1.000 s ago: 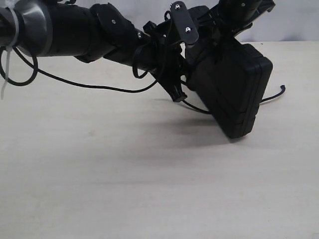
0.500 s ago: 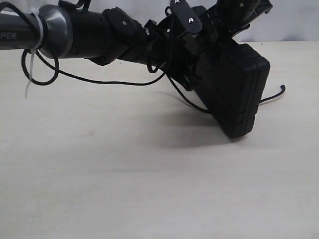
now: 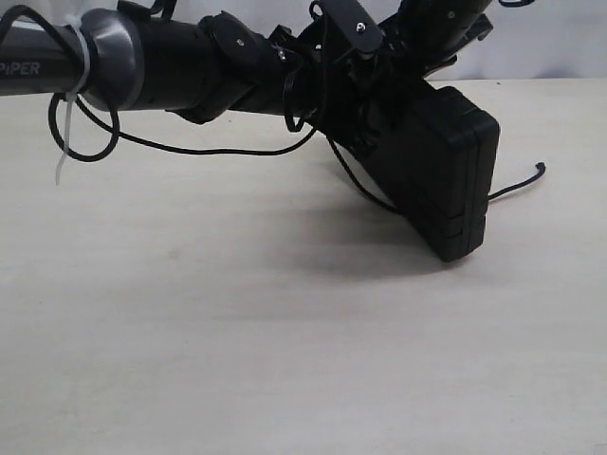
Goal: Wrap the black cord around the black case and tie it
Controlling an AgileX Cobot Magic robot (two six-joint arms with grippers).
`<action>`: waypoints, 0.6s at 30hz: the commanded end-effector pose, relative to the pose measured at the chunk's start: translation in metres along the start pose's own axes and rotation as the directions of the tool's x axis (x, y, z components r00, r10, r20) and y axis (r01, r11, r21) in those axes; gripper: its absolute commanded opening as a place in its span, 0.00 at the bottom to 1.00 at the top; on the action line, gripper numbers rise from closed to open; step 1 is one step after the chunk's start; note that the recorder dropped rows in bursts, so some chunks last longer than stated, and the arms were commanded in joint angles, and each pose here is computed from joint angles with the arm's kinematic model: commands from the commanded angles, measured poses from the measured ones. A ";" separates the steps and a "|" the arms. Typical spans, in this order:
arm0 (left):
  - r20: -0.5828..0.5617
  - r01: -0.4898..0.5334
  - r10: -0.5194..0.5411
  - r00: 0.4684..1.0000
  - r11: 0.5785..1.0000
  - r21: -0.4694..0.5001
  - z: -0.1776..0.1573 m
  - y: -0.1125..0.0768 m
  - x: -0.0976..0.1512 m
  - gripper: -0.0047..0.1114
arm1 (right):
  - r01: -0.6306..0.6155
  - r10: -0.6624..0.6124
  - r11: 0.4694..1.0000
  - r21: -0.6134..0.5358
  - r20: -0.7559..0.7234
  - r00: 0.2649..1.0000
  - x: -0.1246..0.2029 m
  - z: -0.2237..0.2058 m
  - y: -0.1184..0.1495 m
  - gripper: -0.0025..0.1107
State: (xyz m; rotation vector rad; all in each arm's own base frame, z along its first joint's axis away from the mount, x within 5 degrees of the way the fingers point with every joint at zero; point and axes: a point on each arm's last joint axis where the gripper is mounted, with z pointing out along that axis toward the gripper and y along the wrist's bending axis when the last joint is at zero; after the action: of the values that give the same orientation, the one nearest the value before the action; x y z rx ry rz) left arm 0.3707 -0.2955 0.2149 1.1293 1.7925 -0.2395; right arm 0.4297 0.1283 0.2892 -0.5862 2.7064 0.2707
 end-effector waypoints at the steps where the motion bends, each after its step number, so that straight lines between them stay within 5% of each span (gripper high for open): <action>1: 0.010 0.014 -0.014 1.000 1.000 0.003 0.000 -0.003 -0.004 0.04 | 0.008 -0.009 1.000 -0.022 -0.052 0.999 0.005 0.006 0.005 0.51; 4: 0.010 0.014 -0.014 1.000 1.000 0.003 0.000 -0.003 -0.004 0.04 | 0.023 -0.024 0.992 -0.126 -0.002 1.000 0.002 -0.005 0.017 0.52; 9: 0.009 0.014 -0.014 1.000 1.000 0.007 0.000 -0.003 -0.004 0.04 | 0.021 -0.018 0.989 -0.145 0.022 1.000 0.002 -0.015 0.020 0.52; 18: 0.008 0.015 -0.016 1.000 1.000 0.012 0.000 -0.004 -0.004 0.04 | 0.035 -0.032 0.997 -0.069 0.043 0.999 0.003 -0.032 0.017 0.52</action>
State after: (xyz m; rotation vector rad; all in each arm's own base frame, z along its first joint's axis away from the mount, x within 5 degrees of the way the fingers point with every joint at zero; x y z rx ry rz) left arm 0.3697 -0.2968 0.2207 1.1295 1.7796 -0.2474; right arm 0.4223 0.1224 0.3054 -0.6212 2.6623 0.2548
